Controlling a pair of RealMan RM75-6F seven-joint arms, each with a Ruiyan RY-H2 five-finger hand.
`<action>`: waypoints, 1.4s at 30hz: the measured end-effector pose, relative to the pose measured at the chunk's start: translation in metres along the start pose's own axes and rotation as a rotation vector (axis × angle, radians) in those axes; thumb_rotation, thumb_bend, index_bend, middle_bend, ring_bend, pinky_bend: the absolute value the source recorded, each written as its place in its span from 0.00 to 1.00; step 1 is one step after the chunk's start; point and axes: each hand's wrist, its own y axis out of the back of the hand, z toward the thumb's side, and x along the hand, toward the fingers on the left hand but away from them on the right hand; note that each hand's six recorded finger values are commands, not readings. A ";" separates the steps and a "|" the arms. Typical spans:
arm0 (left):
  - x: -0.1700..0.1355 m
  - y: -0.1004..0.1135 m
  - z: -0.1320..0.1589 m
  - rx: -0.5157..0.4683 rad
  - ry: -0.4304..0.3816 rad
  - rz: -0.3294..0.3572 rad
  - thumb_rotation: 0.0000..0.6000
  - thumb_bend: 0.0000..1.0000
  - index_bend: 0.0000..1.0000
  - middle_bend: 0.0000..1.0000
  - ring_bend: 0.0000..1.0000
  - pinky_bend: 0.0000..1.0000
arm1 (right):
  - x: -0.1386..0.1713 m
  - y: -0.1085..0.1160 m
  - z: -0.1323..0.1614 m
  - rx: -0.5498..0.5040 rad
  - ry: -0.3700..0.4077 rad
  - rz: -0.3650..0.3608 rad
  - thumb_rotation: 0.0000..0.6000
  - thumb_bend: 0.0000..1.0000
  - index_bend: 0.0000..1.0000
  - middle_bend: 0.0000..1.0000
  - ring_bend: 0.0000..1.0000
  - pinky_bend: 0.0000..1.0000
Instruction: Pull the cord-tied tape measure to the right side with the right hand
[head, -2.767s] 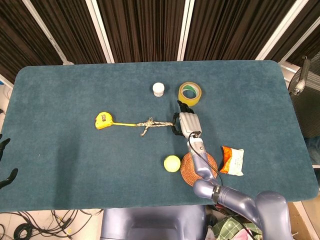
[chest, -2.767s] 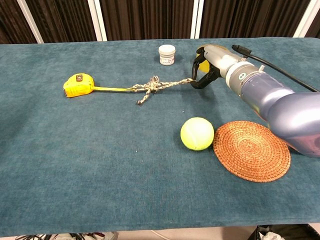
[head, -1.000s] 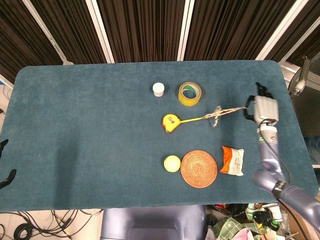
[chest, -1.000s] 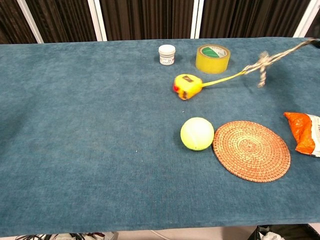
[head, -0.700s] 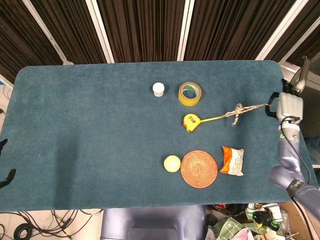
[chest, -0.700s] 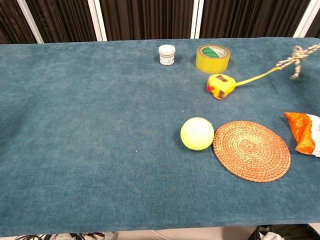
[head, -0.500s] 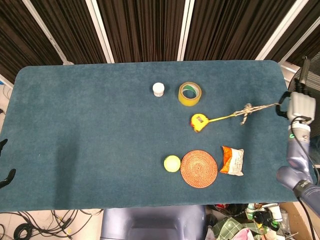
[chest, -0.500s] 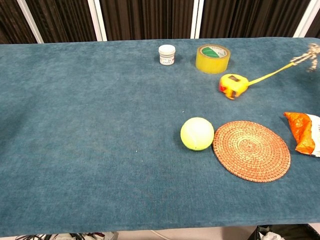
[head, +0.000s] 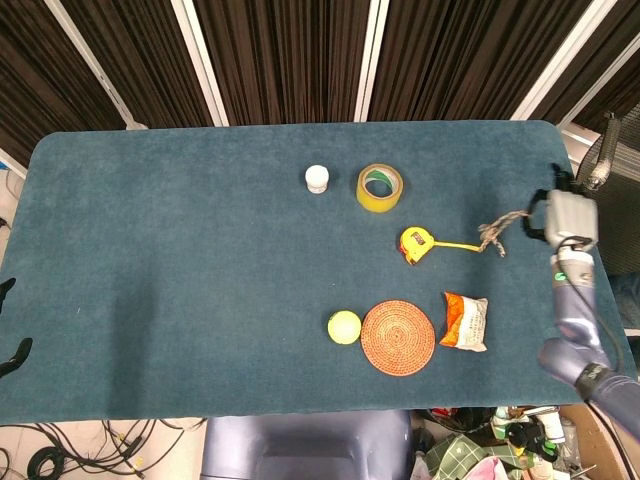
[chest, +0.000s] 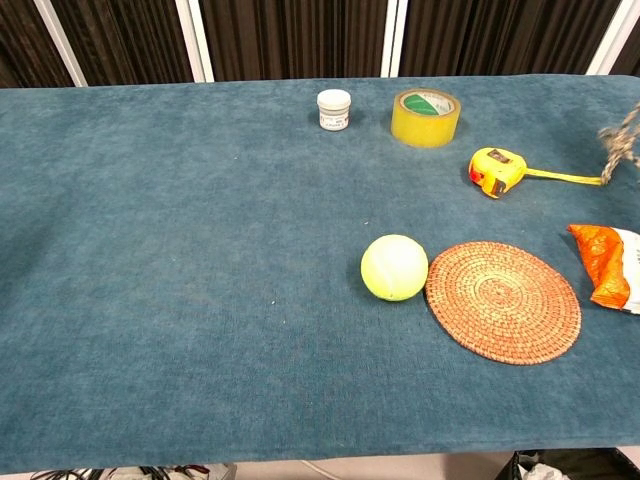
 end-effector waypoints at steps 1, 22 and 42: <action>0.000 0.000 0.000 0.001 0.001 -0.002 1.00 0.31 0.11 0.00 0.00 0.00 | 0.001 -0.004 0.009 -0.012 0.017 0.008 1.00 0.45 0.65 0.00 0.04 0.14; 0.003 -0.001 -0.003 -0.004 0.004 -0.011 1.00 0.31 0.11 0.00 0.00 0.00 | 0.079 -0.030 0.144 -0.117 0.269 0.223 1.00 0.06 0.00 0.00 0.04 0.14; 0.000 0.000 0.000 0.001 -0.002 0.004 1.00 0.31 0.11 0.00 0.00 0.00 | 0.217 0.013 0.007 -0.025 0.154 0.137 1.00 0.06 0.00 0.00 0.04 0.14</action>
